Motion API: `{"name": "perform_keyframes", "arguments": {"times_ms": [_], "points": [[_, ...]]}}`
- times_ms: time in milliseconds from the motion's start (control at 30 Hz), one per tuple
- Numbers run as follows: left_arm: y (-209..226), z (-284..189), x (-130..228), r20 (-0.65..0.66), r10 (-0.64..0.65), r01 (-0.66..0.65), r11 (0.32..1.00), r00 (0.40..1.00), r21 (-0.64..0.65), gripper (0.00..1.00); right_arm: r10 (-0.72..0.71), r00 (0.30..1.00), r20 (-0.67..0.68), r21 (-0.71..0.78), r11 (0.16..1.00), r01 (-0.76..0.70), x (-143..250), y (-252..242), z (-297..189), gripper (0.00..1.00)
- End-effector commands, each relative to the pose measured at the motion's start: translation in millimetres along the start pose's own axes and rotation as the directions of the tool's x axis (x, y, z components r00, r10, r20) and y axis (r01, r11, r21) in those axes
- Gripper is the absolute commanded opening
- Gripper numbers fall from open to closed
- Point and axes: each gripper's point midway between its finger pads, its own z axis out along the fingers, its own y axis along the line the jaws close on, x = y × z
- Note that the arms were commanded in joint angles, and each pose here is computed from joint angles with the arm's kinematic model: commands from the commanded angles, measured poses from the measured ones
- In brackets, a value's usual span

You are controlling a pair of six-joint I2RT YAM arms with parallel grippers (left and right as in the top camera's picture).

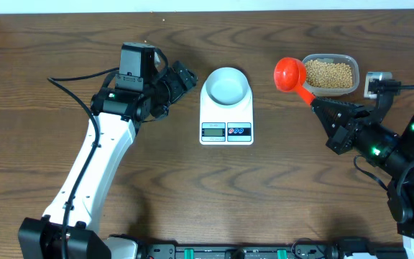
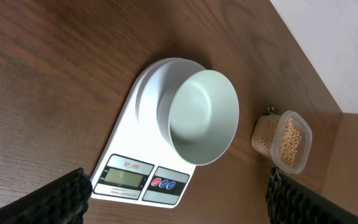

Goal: Scoop item into bowl and weigh 50g on scale

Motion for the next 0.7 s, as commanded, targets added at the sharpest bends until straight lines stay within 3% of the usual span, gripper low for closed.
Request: {"name": "perform_keyframes", "arguments": {"times_ms": [0, 300, 667], "points": [[-4.7, -3.1, -3.9, 0.012, 0.028, -0.028, 1.0, 1.0, 0.008, 0.92, -0.019, 0.999, 0.04, 0.021, 1.0, 0.019, -10.8, -0.2, -5.6, 0.01], [-4.7, -3.1, -3.9, 0.012, 0.028, -0.028, 1.0, 1.0, 0.008, 0.92, -0.031, 0.993, 0.11, 0.023, 0.999, 0.029, -33.8, 8.1, -17.4, 0.01], [-4.7, -3.1, -3.9, 0.012, 0.028, -0.028, 1.0, 1.0, 0.008, 0.92, -0.019, 0.994, 0.103, 0.062, 0.998, 0.013, -35.0, -4.0, -10.4, 0.01]]}}
